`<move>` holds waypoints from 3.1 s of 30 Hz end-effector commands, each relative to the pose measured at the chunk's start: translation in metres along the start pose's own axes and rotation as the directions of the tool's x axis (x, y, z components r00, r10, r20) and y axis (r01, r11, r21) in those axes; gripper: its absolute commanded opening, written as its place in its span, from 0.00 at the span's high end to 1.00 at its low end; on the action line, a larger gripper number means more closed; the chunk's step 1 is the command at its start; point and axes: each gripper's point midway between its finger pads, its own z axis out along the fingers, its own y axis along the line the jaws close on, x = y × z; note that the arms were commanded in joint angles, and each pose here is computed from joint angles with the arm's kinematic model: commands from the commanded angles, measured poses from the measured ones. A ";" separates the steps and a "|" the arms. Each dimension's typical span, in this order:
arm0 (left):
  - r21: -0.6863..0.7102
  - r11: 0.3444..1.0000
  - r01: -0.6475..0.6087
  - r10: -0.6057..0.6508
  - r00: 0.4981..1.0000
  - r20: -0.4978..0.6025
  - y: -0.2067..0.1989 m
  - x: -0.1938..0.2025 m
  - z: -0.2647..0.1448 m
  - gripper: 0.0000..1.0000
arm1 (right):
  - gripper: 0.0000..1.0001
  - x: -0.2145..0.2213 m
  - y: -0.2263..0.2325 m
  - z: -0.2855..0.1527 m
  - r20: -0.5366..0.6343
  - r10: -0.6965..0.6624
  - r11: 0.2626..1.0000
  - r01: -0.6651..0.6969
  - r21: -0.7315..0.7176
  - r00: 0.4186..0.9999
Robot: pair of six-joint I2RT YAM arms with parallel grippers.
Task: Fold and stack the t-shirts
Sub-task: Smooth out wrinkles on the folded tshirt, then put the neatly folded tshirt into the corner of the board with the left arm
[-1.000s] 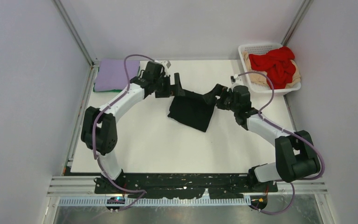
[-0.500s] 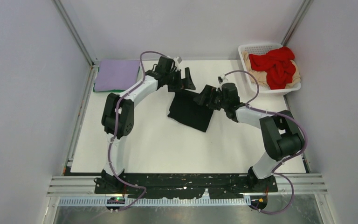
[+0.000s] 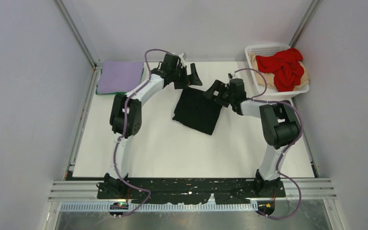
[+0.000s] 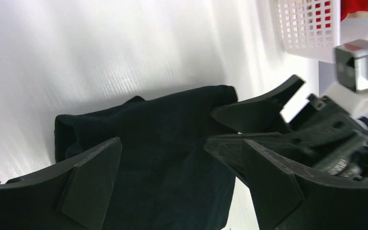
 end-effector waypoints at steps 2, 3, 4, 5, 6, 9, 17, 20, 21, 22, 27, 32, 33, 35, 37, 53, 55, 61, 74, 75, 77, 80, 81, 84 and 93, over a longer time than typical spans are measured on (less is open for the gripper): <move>0.077 0.996 -0.038 0.028 0.991 0.127 -0.028 -0.043 -0.020 0.00 | 0.04 -0.004 -0.004 0.016 -0.005 0.062 0.998 -0.062 0.006 0.998; 0.079 0.996 -0.033 0.023 0.992 0.126 -0.029 -0.042 -0.020 0.01 | 0.05 -0.001 -0.008 0.017 -0.011 0.077 0.997 -0.077 0.023 0.997; 0.081 0.996 -0.030 0.021 0.993 0.119 -0.028 -0.040 -0.020 0.00 | 0.05 0.000 -0.010 0.017 -0.012 0.083 0.996 -0.083 0.031 0.996; 0.081 0.996 -0.026 0.017 0.994 0.112 -0.027 -0.036 -0.020 0.00 | 0.05 0.002 -0.014 0.017 -0.017 0.092 0.995 -0.091 0.049 0.996; 0.081 0.997 -0.019 0.010 0.994 0.106 -0.025 -0.032 -0.020 0.00 | 0.04 0.002 -0.015 0.017 -0.020 0.093 0.994 -0.092 0.056 0.995; 0.091 0.995 0.029 -0.034 0.998 0.048 -0.018 -0.009 -0.017 0.00 | 0.05 0.005 -0.017 0.016 -0.032 0.095 0.993 -0.092 0.069 0.995; 0.050 0.998 0.038 -0.042 0.996 0.083 -0.010 0.008 -0.022 0.00 | 0.05 0.010 -0.019 0.014 -0.063 0.078 0.994 -0.073 0.076 0.995; 0.047 0.997 0.056 -0.059 0.995 0.084 -0.005 0.007 -0.010 0.00 | 0.05 0.013 -0.021 0.013 -0.074 0.073 0.995 -0.067 0.079 0.995; 0.041 0.997 0.069 -0.073 0.994 0.083 -0.002 0.006 -0.004 0.01 | 0.05 0.015 -0.022 0.013 -0.078 0.071 0.995 -0.065 0.079 0.994; 0.033 0.996 0.081 -0.083 0.993 0.083 0.000 0.003 0.001 0.01 | 0.05 0.016 -0.021 0.012 -0.081 0.070 0.995 -0.064 0.074 0.994; 0.014 0.990 0.142 -0.143 0.983 0.116 0.010 -0.011 0.024 0.00 | 0.04 0.021 -0.023 0.012 -0.105 0.053 0.996 -0.046 0.072 0.993; -0.099 0.968 0.231 -0.223 0.971 0.088 0.029 -0.011 0.037 0.00 | 0.05 0.022 -0.026 0.011 -0.115 0.040 0.996 -0.030 0.087 0.993; -0.124 0.959 0.256 -0.250 0.966 0.064 0.036 -0.004 0.043 0.00 | 0.05 0.022 -0.026 0.011 -0.115 0.035 0.996 -0.024 0.090 0.993; -0.119 0.947 0.297 -0.299 0.954 0.000 0.036 0.007 0.046 0.00 | 0.05 0.021 -0.027 0.010 -0.115 0.032 0.995 -0.021 0.094 0.993; -0.116 0.926 0.360 -0.369 0.927 -0.068 0.030 0.021 0.042 0.00 | 0.05 0.023 -0.027 0.009 -0.121 0.033 0.995 -0.022 0.093 0.992; -0.126 0.935 0.333 -0.346 0.933 -0.098 0.000 0.024 -0.001 0.00 | 0.05 -0.014 0.003 -0.017 -0.102 -0.087 0.992 0.095 0.079 0.991; -0.087 0.956 0.279 -0.285 0.956 -0.064 -0.021 0.010 -0.024 0.00 | 0.05 -0.024 0.014 -0.031 -0.083 -0.113 0.990 0.119 0.074 0.990; -0.005 0.989 0.146 -0.146 0.989 0.009 -0.061 0.037 -0.083 0.00 | 0.05 -0.011 0.054 -0.083 -0.033 -0.126 0.990 0.123 -0.071 0.992; 0.034 0.980 0.197 -0.190 0.970 -0.149 -0.034 0.138 -0.050 0.00 | 0.05 0.088 0.032 -0.096 -0.133 -0.044 0.992 0.028 -0.119 0.990; 0.031 0.979 0.203 -0.195 0.966 -0.173 -0.031 0.143 -0.047 0.00 | 0.05 0.091 0.027 -0.094 -0.139 -0.041 0.994 0.026 -0.106 0.989; 0.012 0.973 0.230 -0.221 0.946 -0.236 -0.019 0.165 -0.039 0.00 | 0.05 0.104 0.014 -0.091 -0.170 -0.024 0.997 0.011 -0.077 0.985; -0.031 0.966 0.257 -0.255 0.923 -0.289 -0.001 0.196 -0.039 0.00 | 0.05 0.126 -0.008 -0.094 -0.209 0.007 1.000 -0.010 -0.013 0.978; -0.048 0.964 0.260 -0.262 0.919 -0.295 0.005 0.203 -0.040 0.00 | 0.05 0.131 -0.013 -0.096 -0.219 0.011 1.000 -0.010 0.005 0.976; -0.086 0.963 0.255 -0.269 0.915 -0.301 0.015 0.216 -0.047 0.00 | 0.05 0.149 -0.031 -0.104 -0.252 0.033 0.998 -0.018 0.060 0.967; -0.123 0.975 0.183 -0.213 0.925 -0.315 0.018 0.260 -0.091 0.00 | 0.04 0.202 -0.028 -0.144 -0.373 0.025 0.999 -0.009 0.046 0.927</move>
